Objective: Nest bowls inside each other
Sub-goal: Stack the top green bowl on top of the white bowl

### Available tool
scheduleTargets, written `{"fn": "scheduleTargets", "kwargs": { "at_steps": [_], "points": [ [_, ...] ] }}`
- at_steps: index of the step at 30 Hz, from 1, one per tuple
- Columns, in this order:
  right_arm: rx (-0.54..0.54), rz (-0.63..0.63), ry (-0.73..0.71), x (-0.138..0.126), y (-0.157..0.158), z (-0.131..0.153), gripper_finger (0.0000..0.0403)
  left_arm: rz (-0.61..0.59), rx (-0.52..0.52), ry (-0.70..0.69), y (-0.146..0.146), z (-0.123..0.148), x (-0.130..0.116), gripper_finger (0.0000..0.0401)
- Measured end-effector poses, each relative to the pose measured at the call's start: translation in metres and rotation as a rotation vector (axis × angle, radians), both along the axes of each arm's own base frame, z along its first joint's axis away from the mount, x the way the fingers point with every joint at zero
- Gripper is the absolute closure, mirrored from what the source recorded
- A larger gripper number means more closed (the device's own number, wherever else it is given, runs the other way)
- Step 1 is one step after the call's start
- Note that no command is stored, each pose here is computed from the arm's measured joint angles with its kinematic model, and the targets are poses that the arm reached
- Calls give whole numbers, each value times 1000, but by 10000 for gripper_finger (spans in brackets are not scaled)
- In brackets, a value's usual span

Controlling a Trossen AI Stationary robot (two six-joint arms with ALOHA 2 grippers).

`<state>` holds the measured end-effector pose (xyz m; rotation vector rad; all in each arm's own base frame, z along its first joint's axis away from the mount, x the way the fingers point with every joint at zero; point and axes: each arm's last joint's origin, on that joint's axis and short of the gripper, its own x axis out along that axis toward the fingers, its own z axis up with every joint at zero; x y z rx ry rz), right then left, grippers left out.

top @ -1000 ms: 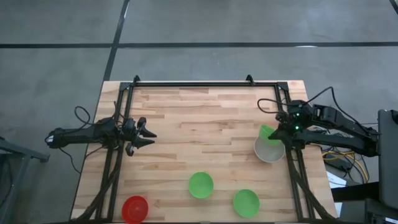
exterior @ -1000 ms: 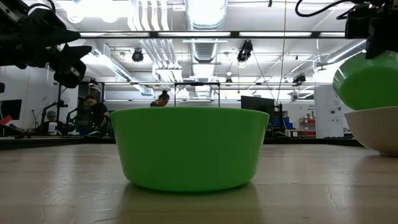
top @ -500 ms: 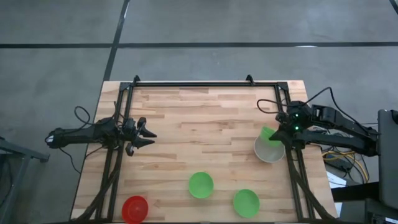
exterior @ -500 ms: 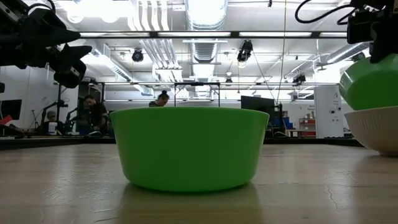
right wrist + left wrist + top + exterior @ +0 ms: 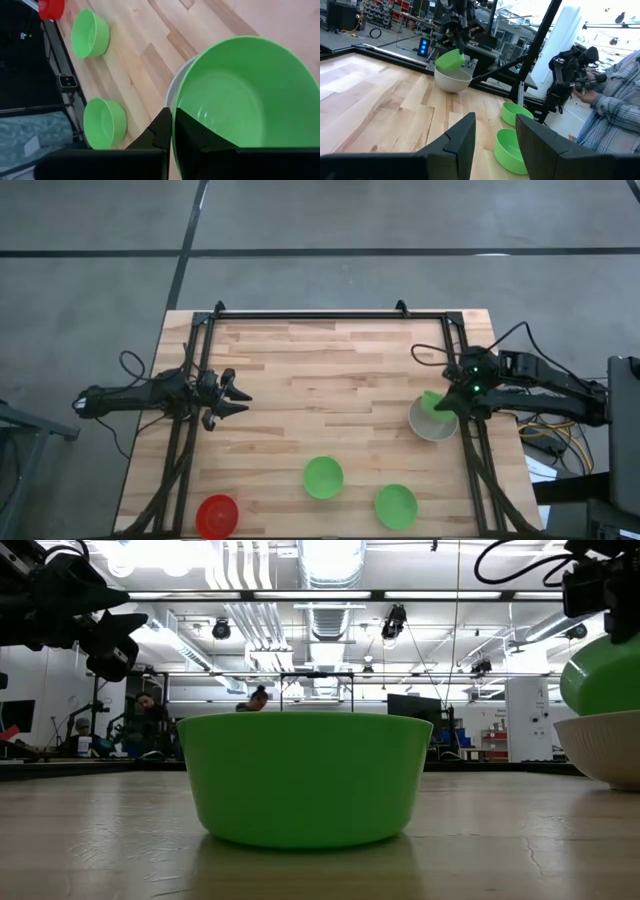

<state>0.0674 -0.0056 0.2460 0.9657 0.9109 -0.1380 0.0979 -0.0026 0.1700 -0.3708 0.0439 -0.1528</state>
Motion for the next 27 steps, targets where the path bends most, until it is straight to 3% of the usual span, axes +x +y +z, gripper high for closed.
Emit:
{"fn": "scheduleTargets", "kwargs": {
  "at_steps": [17,27],
  "points": [
    [69,20,34,8,3,-26,395,0,0,0,0,0,0,256],
    [39,-5,45,9,2,-28,395,0,0,0,0,0,0,256]
  ]
}}
